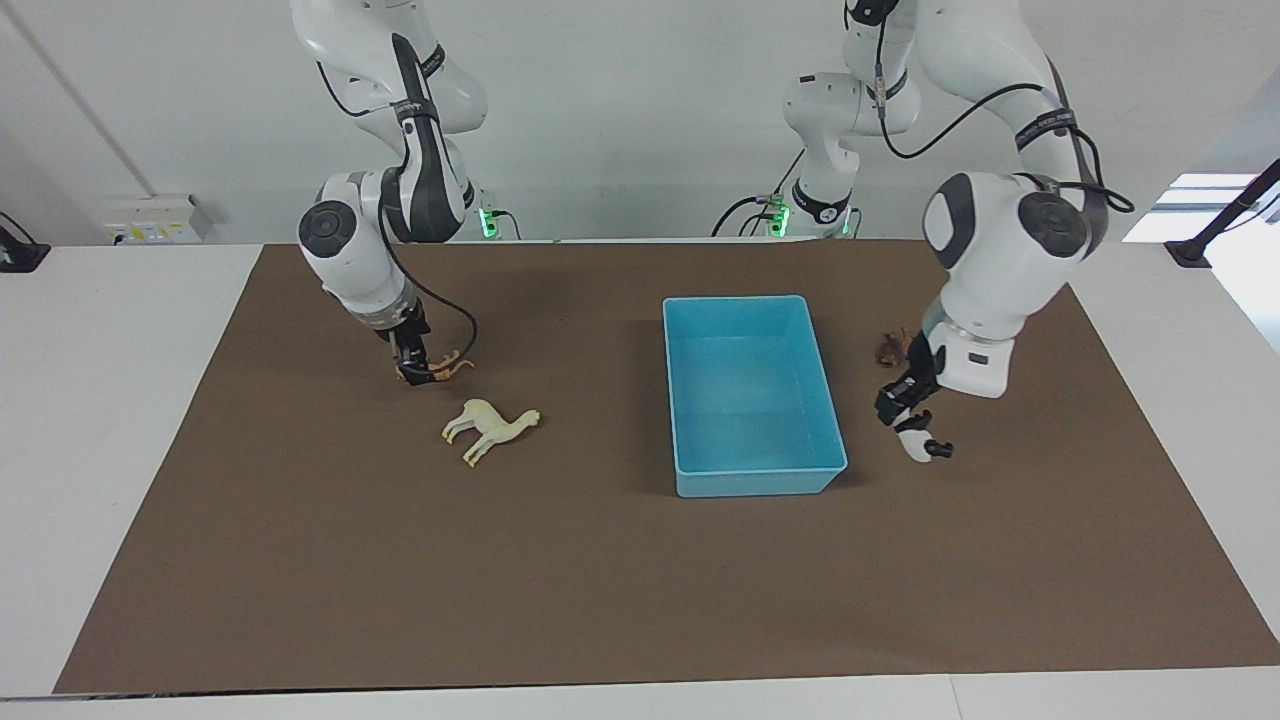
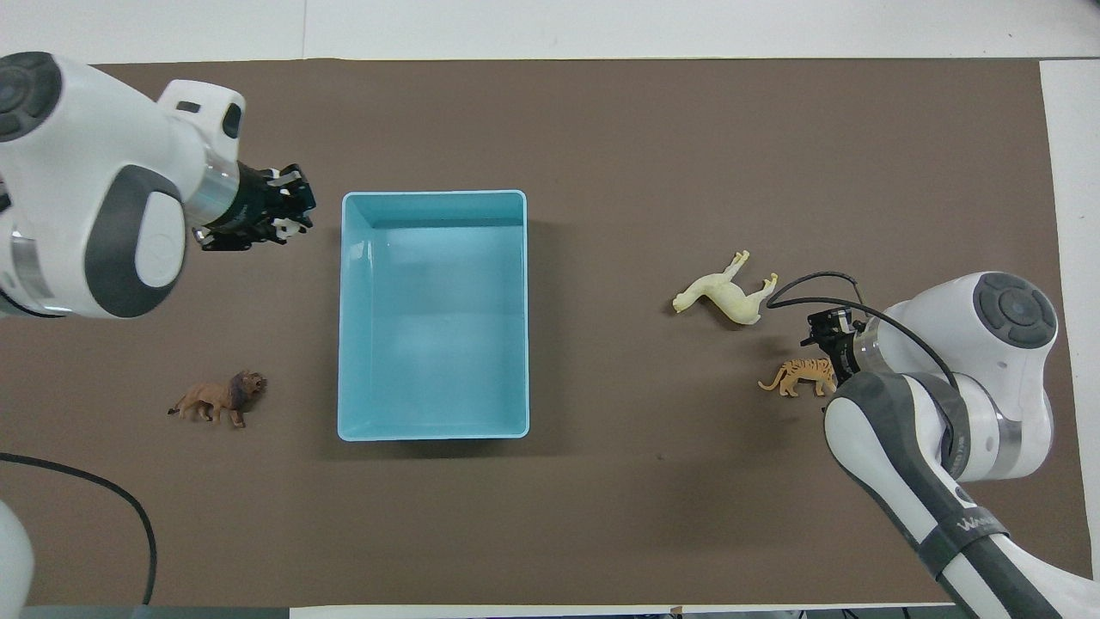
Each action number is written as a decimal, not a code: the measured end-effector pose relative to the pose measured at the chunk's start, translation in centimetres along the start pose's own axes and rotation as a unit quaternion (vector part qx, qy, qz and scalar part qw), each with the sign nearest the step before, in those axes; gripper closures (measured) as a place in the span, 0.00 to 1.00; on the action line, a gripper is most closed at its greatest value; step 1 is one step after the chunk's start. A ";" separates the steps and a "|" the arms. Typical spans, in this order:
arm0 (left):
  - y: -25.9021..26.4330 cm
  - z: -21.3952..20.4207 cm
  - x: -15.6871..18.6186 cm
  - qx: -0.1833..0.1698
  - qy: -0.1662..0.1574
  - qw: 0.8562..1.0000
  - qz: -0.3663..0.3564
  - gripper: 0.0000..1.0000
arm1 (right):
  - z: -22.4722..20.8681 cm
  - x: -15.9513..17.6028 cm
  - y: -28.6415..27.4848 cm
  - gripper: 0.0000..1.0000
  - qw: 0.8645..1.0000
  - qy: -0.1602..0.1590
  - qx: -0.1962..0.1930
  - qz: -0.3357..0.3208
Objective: Put all toys into storage box
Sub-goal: 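Drop the panda in the box while the right gripper grasps the tiger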
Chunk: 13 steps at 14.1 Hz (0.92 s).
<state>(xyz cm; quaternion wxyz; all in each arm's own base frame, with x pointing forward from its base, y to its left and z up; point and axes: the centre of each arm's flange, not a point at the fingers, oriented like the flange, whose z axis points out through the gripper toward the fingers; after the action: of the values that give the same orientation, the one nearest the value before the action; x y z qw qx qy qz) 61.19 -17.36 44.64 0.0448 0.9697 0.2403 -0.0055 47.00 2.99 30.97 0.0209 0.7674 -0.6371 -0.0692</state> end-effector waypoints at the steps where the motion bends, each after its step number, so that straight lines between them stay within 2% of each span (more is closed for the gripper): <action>1: 2.4 0.8 -2.6 0.001 -0.002 1.000 -0.007 0.63 | 0.5 0.0 0.2 0.00 1.000 0.001 0.002 0.001; 4: 6.1 4.8 -8.9 -0.008 0.005 1.000 -0.010 0.63 | 1.8 0.1 0.8 0.00 1.000 0.003 0.009 0.002; 5: 6.2 5.9 -10.5 -0.002 0.000 1.000 -0.006 0.57 | 2.1 0.1 1.0 0.00 1.000 0.003 0.009 0.002; 6: 6.0 6.3 -11.3 0.005 -0.004 1.000 -0.005 0.45 | 2.3 0.1 1.2 0.00 1.000 0.004 0.009 0.002; 10: 2.6 1.6 -9.1 0.012 -0.005 0.999 -0.034 0.01 | 3.2 0.2 1.7 0.02 1.000 0.005 0.011 0.002; 11: 0.5 -0.1 -7.6 0.015 -0.007 0.999 -0.041 0.00 | 3.3 0.2 1.8 0.04 1.000 0.005 0.010 0.001; 12: -2.3 -1.4 -5.6 0.018 -0.010 0.999 -0.044 0.00 | 3.3 0.2 1.8 0.11 1.000 0.006 0.014 0.001; 13: -5.6 -2.2 -3.1 0.020 -0.011 0.999 -0.048 0.00 | 3.4 0.2 1.8 0.11 1.000 0.007 0.021 0.000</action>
<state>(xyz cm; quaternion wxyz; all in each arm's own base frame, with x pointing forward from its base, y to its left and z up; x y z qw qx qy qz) 55.79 -13.70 46.48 0.0282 0.9577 0.2856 -0.0232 44.88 2.64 27.82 0.0096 0.7679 -0.6385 -0.0506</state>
